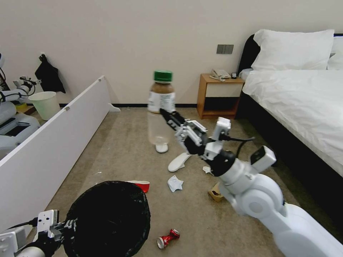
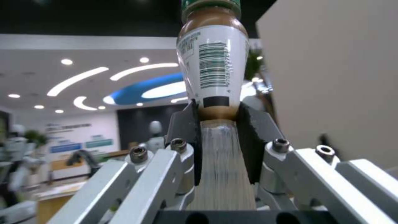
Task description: Pick up the trash bin, then pick up the garbage from the floor and place it into the trash bin.
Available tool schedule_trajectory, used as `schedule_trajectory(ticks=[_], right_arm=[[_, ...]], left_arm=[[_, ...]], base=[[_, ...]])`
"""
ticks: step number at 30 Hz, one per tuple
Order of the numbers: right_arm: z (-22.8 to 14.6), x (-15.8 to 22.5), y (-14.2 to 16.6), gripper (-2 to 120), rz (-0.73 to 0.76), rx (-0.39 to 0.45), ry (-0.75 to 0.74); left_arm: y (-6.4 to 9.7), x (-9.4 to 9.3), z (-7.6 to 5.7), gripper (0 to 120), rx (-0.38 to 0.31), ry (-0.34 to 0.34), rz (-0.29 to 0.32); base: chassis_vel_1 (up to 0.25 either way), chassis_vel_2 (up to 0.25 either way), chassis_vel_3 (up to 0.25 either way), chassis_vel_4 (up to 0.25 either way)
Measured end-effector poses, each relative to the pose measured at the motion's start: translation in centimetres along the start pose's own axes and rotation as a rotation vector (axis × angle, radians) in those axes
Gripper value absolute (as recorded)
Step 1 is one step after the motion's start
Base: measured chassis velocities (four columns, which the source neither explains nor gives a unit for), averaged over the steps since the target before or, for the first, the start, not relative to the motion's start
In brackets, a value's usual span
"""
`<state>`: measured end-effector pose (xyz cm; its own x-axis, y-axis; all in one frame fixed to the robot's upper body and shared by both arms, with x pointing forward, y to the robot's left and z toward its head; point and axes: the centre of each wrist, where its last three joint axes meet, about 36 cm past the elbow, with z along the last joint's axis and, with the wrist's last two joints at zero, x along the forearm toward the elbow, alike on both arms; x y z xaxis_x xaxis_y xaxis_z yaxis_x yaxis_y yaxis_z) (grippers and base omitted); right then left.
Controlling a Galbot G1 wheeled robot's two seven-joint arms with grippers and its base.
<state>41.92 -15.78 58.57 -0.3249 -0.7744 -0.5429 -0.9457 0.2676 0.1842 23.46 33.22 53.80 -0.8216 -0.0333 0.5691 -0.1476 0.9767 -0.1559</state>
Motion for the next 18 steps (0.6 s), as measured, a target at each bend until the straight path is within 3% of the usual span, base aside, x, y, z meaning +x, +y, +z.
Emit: schedule_trajectory(ticks=[10,18], right_arm=[[2.1,-2.7,0.8,18,-0.175,-0.156,0.024],[5.1,-2.6,1.6,18,-0.216,-0.209,0.092]], left_arm=[[0.1,0.0,-0.4,3,-0.004,-0.01,0.002],[0.1,0.0,-0.5,3,0.002,-0.017,0.006]], base=[[0.0,0.0,0.0,0.0],[0.0,0.0,0.0,0.0]])
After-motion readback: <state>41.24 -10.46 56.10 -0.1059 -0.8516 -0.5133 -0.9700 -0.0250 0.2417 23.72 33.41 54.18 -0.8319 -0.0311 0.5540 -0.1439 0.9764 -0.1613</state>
